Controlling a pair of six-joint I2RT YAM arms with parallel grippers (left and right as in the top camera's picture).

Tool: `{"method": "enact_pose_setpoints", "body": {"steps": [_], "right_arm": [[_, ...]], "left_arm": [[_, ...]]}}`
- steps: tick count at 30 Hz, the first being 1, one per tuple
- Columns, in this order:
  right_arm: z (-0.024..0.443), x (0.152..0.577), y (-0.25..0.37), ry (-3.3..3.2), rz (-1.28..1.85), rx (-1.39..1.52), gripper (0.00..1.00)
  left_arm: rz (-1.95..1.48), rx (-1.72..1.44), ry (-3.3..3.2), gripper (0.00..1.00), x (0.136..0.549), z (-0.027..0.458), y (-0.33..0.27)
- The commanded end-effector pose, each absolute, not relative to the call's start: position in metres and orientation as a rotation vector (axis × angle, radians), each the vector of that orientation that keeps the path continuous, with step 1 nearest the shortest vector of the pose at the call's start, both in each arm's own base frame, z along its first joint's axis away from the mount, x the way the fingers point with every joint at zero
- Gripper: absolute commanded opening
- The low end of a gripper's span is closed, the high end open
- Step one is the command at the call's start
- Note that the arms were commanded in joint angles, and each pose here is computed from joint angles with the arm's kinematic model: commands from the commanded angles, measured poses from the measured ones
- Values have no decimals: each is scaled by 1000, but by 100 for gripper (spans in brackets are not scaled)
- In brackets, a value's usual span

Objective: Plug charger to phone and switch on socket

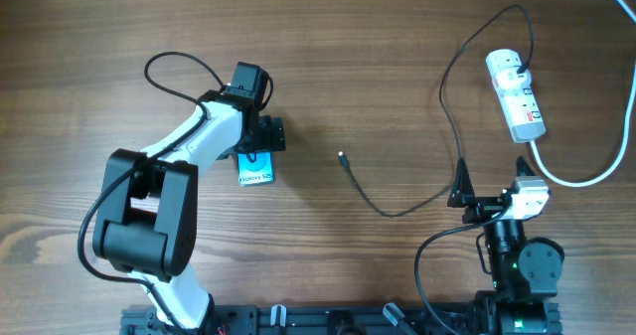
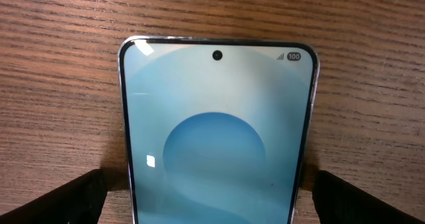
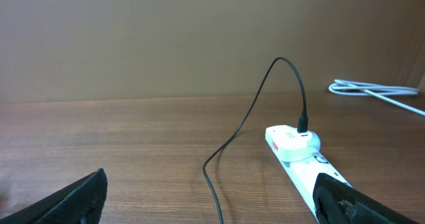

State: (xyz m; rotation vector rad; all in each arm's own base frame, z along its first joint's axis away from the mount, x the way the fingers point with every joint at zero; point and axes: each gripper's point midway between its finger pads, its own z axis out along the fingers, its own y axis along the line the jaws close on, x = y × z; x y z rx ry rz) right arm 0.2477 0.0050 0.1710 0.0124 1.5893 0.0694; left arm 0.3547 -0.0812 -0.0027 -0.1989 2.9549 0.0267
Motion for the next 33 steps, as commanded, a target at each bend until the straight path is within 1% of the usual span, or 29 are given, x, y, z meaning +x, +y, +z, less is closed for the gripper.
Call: {"method": "enact_pose_setpoints", "body": {"steps": [1, 4, 7, 11, 15, 26, 28, 30, 33], "right_arm": [[173, 247, 6, 1579, 82, 11, 100], [173, 247, 6, 1579, 82, 11, 99], [173, 247, 6, 1579, 83, 12, 100], [173, 247, 6, 1579, 83, 11, 100], [173, 247, 6, 1579, 82, 11, 100], [173, 247, 6, 1579, 82, 11, 100], [173, 247, 6, 1579, 83, 11, 100], [173, 247, 6, 1579, 82, 11, 100], [173, 247, 6, 1579, 83, 12, 100]], "left_arm": [[61, -170, 2998, 100, 349, -16, -75], [62, -209, 2997, 100, 353, -2, -71], [43, -244, 2973, 100, 366, 18, -73], [-36, -240, 2957, 100, 375, 27, -83], [-29, -358, 2976, 98, 367, 21, -82], [-21, -362, 3013, 95, 338, -20, -76], [-17, -352, 3009, 93, 339, -20, -76], [-22, -352, 3001, 86, 341, -19, -76], [-22, -352, 3001, 82, 341, -19, -76]]}}
